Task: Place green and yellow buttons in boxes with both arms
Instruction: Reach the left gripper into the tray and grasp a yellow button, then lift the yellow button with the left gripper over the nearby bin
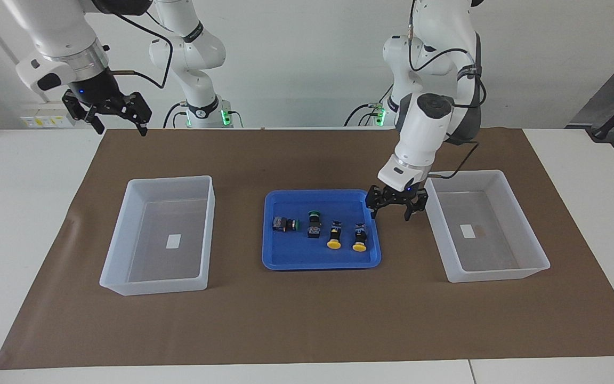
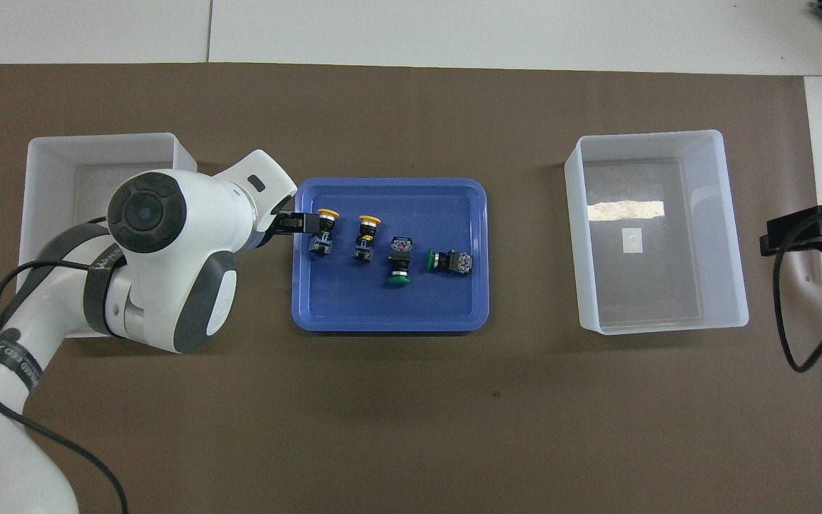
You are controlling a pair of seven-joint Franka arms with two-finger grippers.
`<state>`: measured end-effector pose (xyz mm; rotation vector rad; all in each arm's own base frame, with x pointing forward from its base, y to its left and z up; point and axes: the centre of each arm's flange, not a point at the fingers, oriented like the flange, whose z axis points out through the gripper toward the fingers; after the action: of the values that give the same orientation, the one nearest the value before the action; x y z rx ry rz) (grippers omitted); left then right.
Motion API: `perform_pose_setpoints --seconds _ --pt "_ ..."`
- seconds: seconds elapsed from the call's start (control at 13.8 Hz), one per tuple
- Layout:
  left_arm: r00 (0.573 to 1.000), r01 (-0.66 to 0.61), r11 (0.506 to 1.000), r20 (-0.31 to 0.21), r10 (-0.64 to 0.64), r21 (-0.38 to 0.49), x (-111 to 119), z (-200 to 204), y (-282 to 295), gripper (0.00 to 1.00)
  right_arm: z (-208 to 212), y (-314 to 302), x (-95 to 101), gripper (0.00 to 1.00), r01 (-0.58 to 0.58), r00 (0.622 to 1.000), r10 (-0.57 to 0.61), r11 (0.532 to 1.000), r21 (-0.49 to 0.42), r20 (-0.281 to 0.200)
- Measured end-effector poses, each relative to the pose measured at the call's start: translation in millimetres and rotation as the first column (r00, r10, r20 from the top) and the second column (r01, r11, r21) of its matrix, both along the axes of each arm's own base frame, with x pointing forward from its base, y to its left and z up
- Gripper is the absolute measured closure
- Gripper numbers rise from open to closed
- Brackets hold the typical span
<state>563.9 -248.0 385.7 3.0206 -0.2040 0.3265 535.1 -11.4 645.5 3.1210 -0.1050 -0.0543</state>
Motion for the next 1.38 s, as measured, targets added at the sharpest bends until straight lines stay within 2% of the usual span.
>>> perform_pose_setpoints --seconds 0.22,0.51,0.58,0.65,0.73,0.8,1.02,1.09,1.31,1.38 --pt "0.999 0.047 0.999 -0.016 -0.047 0.012 -8 -40 -33 0.00 0 0 0.0 0.00 0.000 1.000 0.000 1.000 0.000 0.000" --pt "0.998 0.056 0.998 -0.027 -0.056 0.020 -10 -57 -40 0.00 0 0 0.0 0.00 0.000 1.000 0.000 1.000 0.000 0.000" --pt "0.998 0.056 0.998 -0.028 -0.056 0.021 -10 -59 -40 0.04 0 0 0.0 0.00 0.000 1.000 0.000 1.000 0.000 0.000" --pt "0.998 0.059 0.998 -0.032 -0.058 0.023 -11 -61 -42 0.04 0 0 0.0 0.00 0.000 1.000 0.000 1.000 0.000 0.000" --pt "0.997 0.063 0.998 -0.035 -0.062 0.024 -11 -65 -44 0.15 0 0 0.0 0.00 0.000 1.000 0.000 1.000 0.000 0.000" --pt "0.998 0.065 0.998 -0.029 -0.064 0.023 -11 -68 -45 0.21 0 0 0.0 0.00 0.000 1.000 0.000 1.000 0.000 0.000" --pt "0.997 0.070 0.997 -0.029 -0.070 0.025 -12 -77 -49 0.24 0 0 0.0 0.00 0.000 1.000 0.000 1.000 0.000 0.000" --pt "0.997 0.071 0.997 -0.028 -0.070 0.025 -12 -81 -50 0.30 0 0 0.0 0.00 0.000 1.000 0.000 1.000 0.000 0.000" --pt "0.997 0.069 0.997 -0.028 -0.069 0.027 -11 -88 -49 0.35 0 0 -0.1 0.00 0.000 1.000 0.000 1.000 0.000 0.000" --pt "0.998 0.060 0.998 -0.029 -0.059 0.026 -10 -88 -49 0.41 1 0 -0.7 0.00 0.000 1.000 0.000 1.000 0.000 0.002"
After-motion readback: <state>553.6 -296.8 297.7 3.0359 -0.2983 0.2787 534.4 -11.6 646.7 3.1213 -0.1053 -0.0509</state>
